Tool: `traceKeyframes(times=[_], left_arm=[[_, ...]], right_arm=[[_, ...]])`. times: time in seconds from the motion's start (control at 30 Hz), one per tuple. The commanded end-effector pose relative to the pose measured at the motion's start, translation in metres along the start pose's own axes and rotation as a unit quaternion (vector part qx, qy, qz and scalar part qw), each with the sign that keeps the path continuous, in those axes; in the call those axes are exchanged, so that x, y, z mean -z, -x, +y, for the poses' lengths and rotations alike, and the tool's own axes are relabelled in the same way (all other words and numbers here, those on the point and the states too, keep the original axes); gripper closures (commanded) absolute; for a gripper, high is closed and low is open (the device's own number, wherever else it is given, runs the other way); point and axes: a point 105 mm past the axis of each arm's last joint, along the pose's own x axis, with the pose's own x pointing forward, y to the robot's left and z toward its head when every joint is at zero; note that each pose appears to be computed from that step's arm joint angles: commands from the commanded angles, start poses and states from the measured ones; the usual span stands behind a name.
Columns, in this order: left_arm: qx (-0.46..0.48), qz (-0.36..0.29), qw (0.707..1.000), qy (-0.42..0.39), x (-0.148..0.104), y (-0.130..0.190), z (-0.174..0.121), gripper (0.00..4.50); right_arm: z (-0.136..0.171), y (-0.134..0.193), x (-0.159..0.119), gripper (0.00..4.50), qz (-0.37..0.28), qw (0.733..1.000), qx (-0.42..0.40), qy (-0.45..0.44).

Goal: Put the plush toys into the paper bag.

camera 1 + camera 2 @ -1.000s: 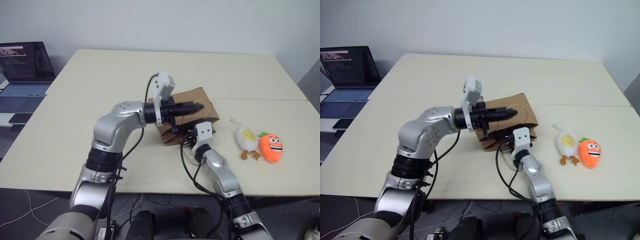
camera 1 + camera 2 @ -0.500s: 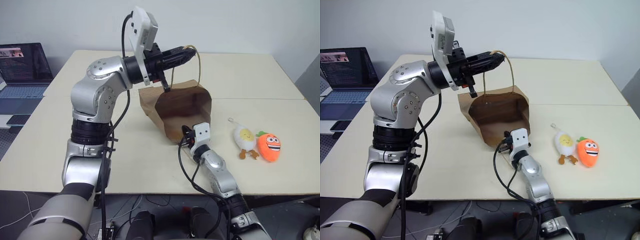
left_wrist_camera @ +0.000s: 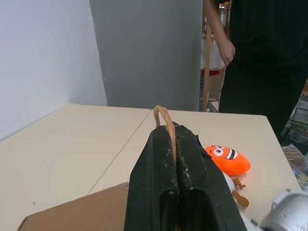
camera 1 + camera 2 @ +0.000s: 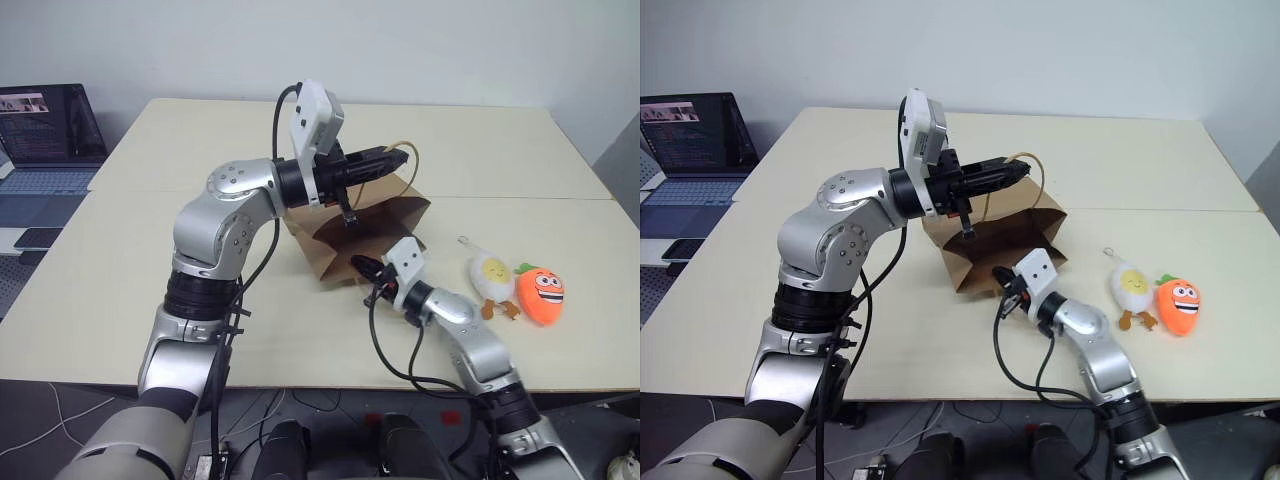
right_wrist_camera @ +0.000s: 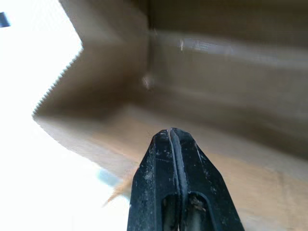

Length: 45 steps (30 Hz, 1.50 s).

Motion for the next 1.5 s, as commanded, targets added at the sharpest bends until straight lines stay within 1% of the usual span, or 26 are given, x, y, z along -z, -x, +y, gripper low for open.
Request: traceKeyframes(times=[0.03, 0.1, 0.23, 0.27, 0.37, 0.47, 0.57, 0.7, 0.83, 0.97, 1.07, 1.17, 1.27, 1.5], left_arm=[[0.013, -0.016, 1.000, -0.014, -0.009, -0.003, -0.008, 4.50], [0.016, -0.017, 1.000, -0.012, -0.009, -0.003, -0.010, 4.50], [0.018, -0.019, 1.000, -0.009, -0.007, -0.005, -0.012, 4.50], [0.020, -0.020, 1.000, -0.006, -0.007, -0.005, -0.013, 4.50], [0.024, -0.023, 0.999, 0.002, -0.005, -0.006, -0.016, 4.50], [0.027, -0.028, 0.999, 0.014, -0.003, -0.007, -0.019, 4.50], [0.040, -0.028, 0.998, 0.027, 0.000, -0.008, -0.026, 4.50], [0.072, -0.011, 0.996, 0.044, 0.012, -0.008, -0.043, 4.50], [0.080, -0.003, 0.996, 0.045, 0.019, -0.009, -0.051, 4.50], [0.071, -0.002, 0.996, 0.045, 0.021, -0.006, -0.049, 4.50], [0.059, -0.005, 0.997, 0.041, 0.020, -0.006, -0.045, 4.50], [0.054, -0.007, 0.998, 0.037, 0.019, -0.005, -0.043, 4.50], [0.050, -0.008, 0.998, 0.033, 0.019, -0.004, -0.041, 4.50], [0.041, -0.013, 0.999, 0.028, 0.018, -0.004, -0.039, 4.50]], right_arm=[[0.003, 0.016, -0.030, 4.32, -0.016, 0.999, -0.030, 0.014], [0.002, 0.031, -0.044, 3.97, -0.013, 0.999, -0.046, 0.025], [-0.005, 0.061, -0.061, 2.60, 0.005, 0.997, -0.065, 0.041], [-0.009, 0.070, -0.065, 2.15, 0.012, 0.997, -0.068, 0.046], [-0.020, 0.093, -0.080, 1.25, 0.020, 0.996, -0.066, 0.051], [-0.040, 0.117, -0.089, 1.25, 0.032, 0.998, -0.031, 0.048], [-0.067, 0.136, -0.086, 1.25, 0.053, 0.997, 0.038, 0.052], [-0.093, 0.156, -0.057, 1.25, 0.123, 0.983, 0.118, 0.065], [-0.107, 0.168, -0.028, 1.25, 0.177, 0.965, 0.181, 0.067], [-0.103, 0.177, -0.001, 1.25, 0.216, 0.958, 0.189, 0.030], [-0.110, 0.184, 0.016, 1.25, 0.229, 0.949, 0.214, -0.010], [-0.112, 0.188, 0.023, 1.25, 0.238, 0.946, 0.218, -0.035], [-0.108, 0.187, 0.027, 1.25, 0.240, 0.948, 0.201, -0.061], [-0.103, 0.188, 0.045, 1.25, 0.267, 0.939, 0.185, -0.109]])
